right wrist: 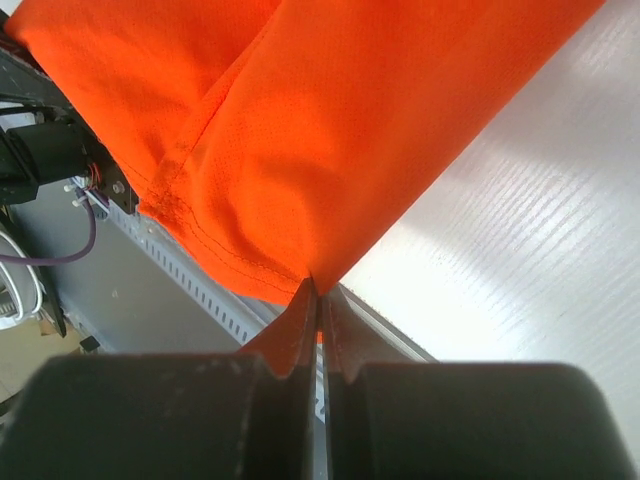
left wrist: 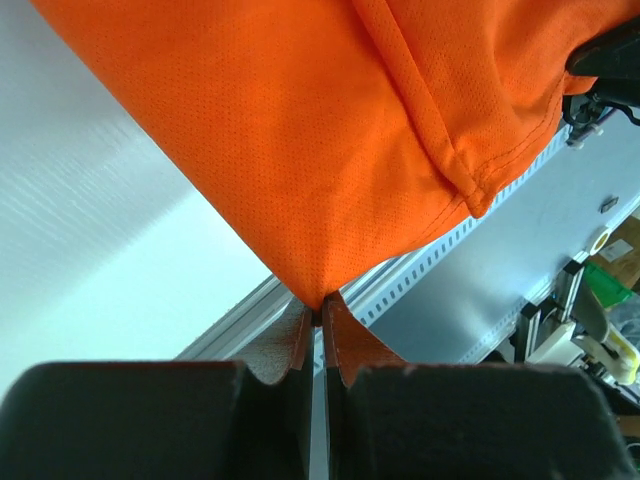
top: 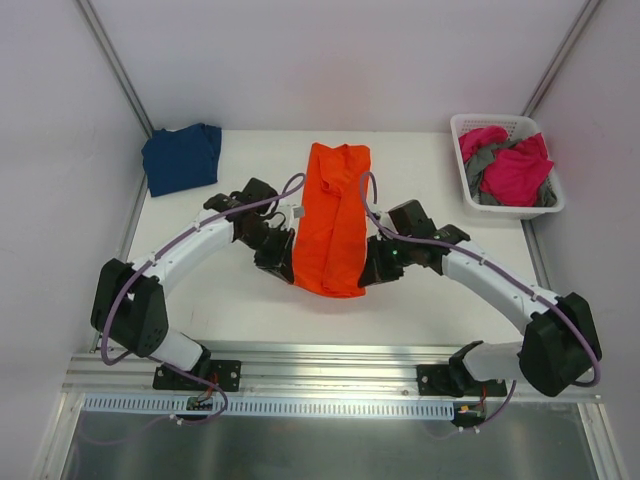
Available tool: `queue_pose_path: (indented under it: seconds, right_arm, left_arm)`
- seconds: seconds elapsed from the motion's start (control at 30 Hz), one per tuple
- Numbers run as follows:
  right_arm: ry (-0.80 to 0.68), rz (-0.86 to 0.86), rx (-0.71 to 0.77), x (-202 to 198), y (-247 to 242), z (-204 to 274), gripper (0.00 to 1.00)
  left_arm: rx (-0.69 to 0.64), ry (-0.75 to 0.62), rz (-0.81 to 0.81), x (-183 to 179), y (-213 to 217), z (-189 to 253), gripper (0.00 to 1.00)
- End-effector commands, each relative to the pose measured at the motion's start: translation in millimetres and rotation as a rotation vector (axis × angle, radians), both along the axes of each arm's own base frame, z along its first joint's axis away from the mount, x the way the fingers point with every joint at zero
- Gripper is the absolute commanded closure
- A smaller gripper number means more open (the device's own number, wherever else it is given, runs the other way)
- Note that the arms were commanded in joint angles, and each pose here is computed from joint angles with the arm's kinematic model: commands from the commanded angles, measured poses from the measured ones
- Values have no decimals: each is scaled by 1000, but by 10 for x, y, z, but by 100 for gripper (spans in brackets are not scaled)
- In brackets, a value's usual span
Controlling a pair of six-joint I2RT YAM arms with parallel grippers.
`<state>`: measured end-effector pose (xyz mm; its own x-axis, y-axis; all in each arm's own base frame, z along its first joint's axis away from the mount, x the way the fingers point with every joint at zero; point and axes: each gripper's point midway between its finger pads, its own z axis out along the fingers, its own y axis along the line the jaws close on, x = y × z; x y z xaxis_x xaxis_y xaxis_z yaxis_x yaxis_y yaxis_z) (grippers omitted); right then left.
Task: Fold and stack the t-shirts
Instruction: Fold the tshirt
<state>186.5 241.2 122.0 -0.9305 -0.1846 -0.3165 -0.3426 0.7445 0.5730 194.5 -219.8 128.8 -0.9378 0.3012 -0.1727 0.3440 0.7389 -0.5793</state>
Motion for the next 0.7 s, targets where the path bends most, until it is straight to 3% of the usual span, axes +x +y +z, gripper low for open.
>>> queue_pose_path:
  seconds: [0.0,0.47,0.67]
  right_arm:
    - [-77,22,18,42,-21,245,100]
    - [-86,67,65,-83,-27,424,100]
    - [-123,13,99,258,35,572,100]
  left_arm:
    - [15,-45,-9,-15,104,72,100]
    - [-58,-96,-42,-71,55,280,100]
    - [-42,-176,-56,343,-61,397,100]
